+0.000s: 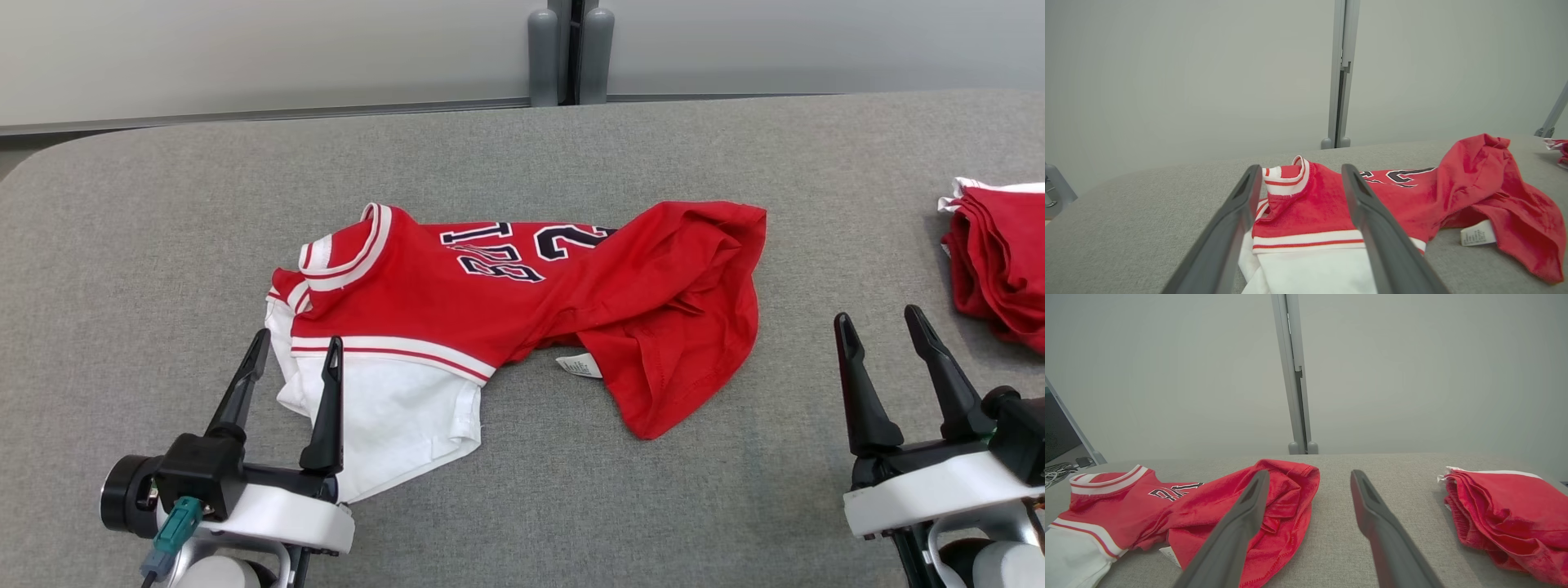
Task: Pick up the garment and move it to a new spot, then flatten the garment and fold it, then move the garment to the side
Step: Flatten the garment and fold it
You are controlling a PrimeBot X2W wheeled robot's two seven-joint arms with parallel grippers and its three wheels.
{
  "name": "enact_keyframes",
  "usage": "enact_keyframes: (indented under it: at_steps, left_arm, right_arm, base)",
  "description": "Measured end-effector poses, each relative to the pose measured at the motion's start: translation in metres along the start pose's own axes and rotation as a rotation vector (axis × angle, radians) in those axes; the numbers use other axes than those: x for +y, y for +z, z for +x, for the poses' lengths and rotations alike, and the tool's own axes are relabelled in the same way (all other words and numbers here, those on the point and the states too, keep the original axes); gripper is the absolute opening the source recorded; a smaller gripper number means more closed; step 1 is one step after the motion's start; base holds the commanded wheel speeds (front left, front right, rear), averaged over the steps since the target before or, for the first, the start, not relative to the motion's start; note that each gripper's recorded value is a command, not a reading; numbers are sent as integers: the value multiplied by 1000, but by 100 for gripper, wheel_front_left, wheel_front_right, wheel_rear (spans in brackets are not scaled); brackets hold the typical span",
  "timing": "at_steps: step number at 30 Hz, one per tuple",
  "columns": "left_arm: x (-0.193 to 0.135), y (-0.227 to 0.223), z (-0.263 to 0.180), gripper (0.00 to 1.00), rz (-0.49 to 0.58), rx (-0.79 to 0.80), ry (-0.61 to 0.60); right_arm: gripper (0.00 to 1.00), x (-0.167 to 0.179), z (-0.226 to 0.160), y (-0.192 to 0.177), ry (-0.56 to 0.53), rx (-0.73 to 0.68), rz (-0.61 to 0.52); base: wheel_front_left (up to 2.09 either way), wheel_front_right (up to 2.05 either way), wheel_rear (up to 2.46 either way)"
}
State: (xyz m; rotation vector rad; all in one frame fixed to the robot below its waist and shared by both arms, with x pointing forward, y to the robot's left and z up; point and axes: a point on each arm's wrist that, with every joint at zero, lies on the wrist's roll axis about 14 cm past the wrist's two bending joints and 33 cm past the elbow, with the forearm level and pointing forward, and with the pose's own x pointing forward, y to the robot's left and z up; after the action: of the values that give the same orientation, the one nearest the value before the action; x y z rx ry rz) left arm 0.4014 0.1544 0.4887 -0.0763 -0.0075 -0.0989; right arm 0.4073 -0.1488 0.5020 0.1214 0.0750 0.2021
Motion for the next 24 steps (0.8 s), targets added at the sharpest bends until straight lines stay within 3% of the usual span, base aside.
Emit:
enact_keyframes:
  at_steps: [10, 24]
  left_arm:
    - [0, -2, 3, 100, -4, 5, 1]
    - [6, -20, 22, 100, -25, 33, 17]
  right_arm:
    - [100, -2, 6, -12, 1, 41, 3]
    - [100, 12, 81, -71, 118, 207, -1]
  base:
    - [0, 0, 0]
    - [0, 0, 0]
